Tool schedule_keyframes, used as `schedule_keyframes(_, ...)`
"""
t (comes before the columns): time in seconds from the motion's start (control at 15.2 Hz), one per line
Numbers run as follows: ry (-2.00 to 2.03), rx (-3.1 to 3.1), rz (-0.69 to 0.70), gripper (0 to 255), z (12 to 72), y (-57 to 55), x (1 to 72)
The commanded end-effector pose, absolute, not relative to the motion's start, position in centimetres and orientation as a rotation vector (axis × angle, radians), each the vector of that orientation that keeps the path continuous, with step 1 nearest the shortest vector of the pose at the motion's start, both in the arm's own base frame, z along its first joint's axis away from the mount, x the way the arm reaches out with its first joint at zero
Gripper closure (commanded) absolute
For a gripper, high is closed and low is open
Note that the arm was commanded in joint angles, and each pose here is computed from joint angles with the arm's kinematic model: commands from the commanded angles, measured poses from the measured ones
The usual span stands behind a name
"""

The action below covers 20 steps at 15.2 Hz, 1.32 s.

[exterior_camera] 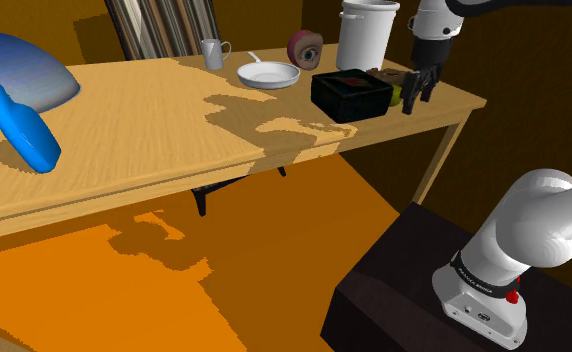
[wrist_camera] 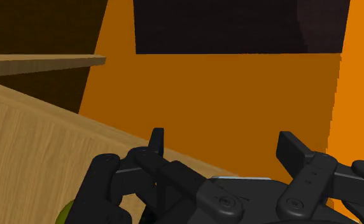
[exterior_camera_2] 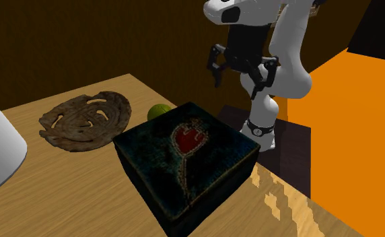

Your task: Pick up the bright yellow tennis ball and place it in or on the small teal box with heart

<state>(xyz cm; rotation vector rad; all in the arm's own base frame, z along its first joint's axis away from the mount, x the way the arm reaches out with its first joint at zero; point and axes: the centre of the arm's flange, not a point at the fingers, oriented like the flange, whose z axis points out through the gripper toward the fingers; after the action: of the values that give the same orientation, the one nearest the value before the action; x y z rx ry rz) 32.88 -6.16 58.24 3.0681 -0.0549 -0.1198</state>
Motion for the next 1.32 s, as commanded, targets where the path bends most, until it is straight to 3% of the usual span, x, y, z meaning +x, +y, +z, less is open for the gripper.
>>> schedule_keyframes(0.0,-0.006,3.057,-0.110,0,58.1,-8.3,34.4)
schedule_keyframes(0.79,0.259,2.985,-0.058,0,57.9,-18.5,44.5)
schedule_keyframes(1.25,0.259,2.985,-0.058,0,54.2,-19.0,44.4)
